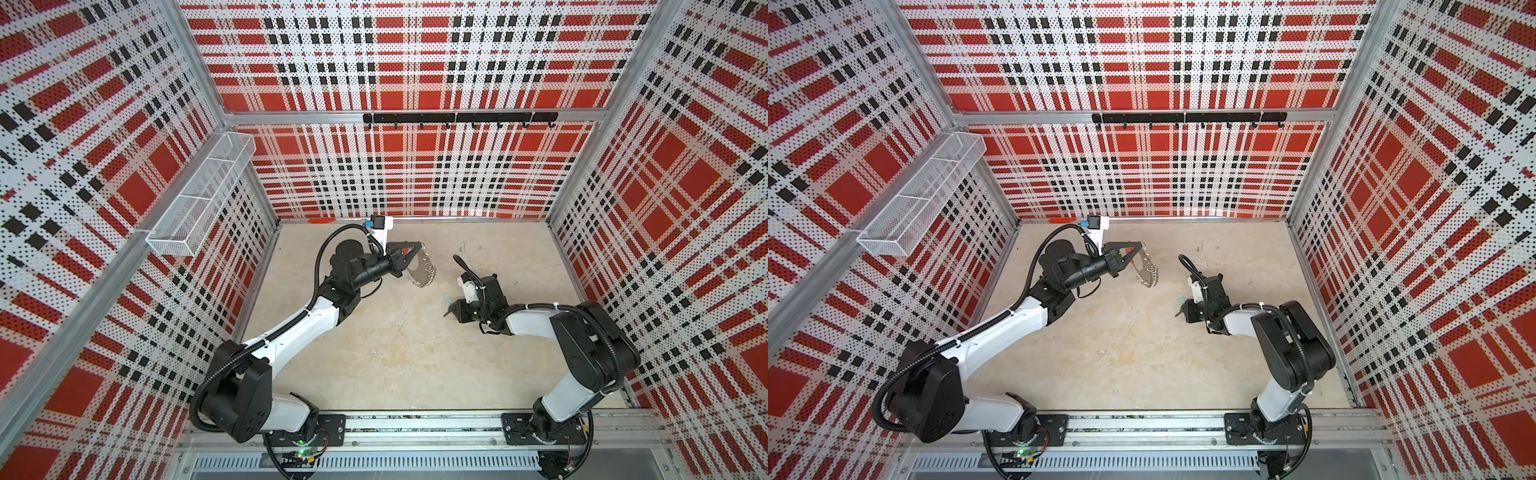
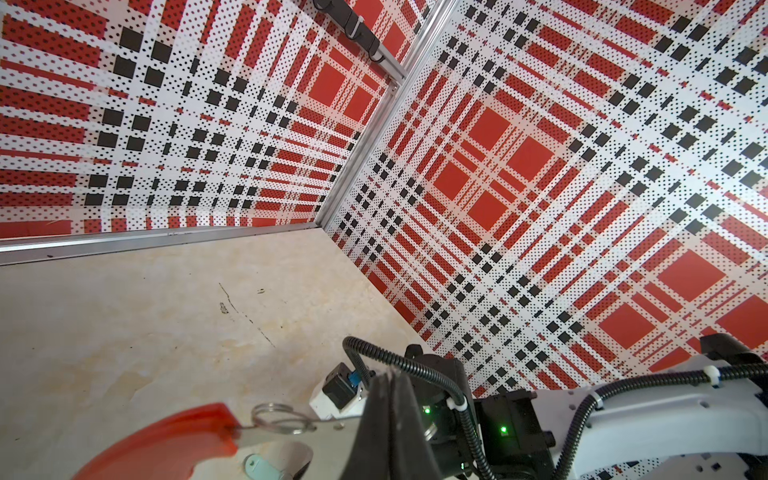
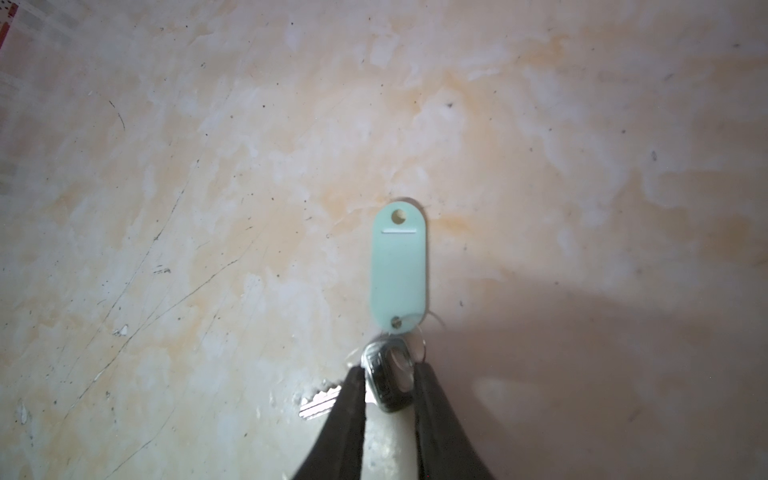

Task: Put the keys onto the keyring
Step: 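Lower the right gripper and close it on the green-tagged key's ring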

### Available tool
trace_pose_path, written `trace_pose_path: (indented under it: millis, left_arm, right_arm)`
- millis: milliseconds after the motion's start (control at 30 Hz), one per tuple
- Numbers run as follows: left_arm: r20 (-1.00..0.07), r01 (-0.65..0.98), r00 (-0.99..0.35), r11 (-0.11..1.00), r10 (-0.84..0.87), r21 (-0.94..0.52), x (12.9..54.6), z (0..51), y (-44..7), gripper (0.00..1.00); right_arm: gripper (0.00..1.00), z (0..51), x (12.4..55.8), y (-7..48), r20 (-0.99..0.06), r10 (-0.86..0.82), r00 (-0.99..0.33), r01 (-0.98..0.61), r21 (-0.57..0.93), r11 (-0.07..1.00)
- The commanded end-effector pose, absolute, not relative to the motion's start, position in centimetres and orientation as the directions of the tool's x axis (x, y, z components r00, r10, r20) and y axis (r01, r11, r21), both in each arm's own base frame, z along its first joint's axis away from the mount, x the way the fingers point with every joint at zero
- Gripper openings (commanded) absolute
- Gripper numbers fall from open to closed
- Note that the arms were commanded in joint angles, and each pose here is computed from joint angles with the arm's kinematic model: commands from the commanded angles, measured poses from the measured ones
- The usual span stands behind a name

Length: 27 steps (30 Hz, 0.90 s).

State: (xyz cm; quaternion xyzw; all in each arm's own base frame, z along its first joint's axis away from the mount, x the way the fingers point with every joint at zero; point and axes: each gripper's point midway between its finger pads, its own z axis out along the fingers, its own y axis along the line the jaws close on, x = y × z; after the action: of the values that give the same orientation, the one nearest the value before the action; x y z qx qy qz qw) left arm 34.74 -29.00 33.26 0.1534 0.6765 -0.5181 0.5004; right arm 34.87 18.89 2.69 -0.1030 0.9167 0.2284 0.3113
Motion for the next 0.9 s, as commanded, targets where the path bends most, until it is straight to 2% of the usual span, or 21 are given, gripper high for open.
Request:
trace_pose_path:
  millis: [0,167,367,567,867]
  left_arm:
    - [-0.859,0.780,-0.385,0.378,-0.337,-0.498,34.1,36.6,-29.2,0.00]
    - [-0.858,0.780,-0.389,0.376,-0.335,-0.500,34.1,36.5,-29.3,0.00]
    - [-0.859,0.782,-0.389,0.374,-0.333,-0.499,34.1,36.5,-29.3,0.00]
    - [-0.860,0.781,-0.390,0.375,-0.330,-0.499,34.0,36.4,-29.4,0.00]
    - [-0.860,0.782,-0.389,0.376,-0.329,-0.498,34.0,36.3,-29.3,0.00]
  right_arm:
    - [0.24,2.2,34.9,18.7,-0.620,-0.046,-0.783,-0.336,0.360,0.871]
    - [0.26,2.2,35.1,18.7,-0.620,-0.040,-0.784,-0.333,0.365,0.869]
    - [0.33,2.7,35.2,18.7,-0.622,-0.018,-0.783,-0.325,0.385,0.864]
    - [0.34,3.3,35.3,18.2,-0.609,0.062,-0.791,-0.298,0.471,0.830]
    - [0.40,4.0,35.5,18.3,-0.610,0.067,-0.789,-0.307,0.487,0.818]
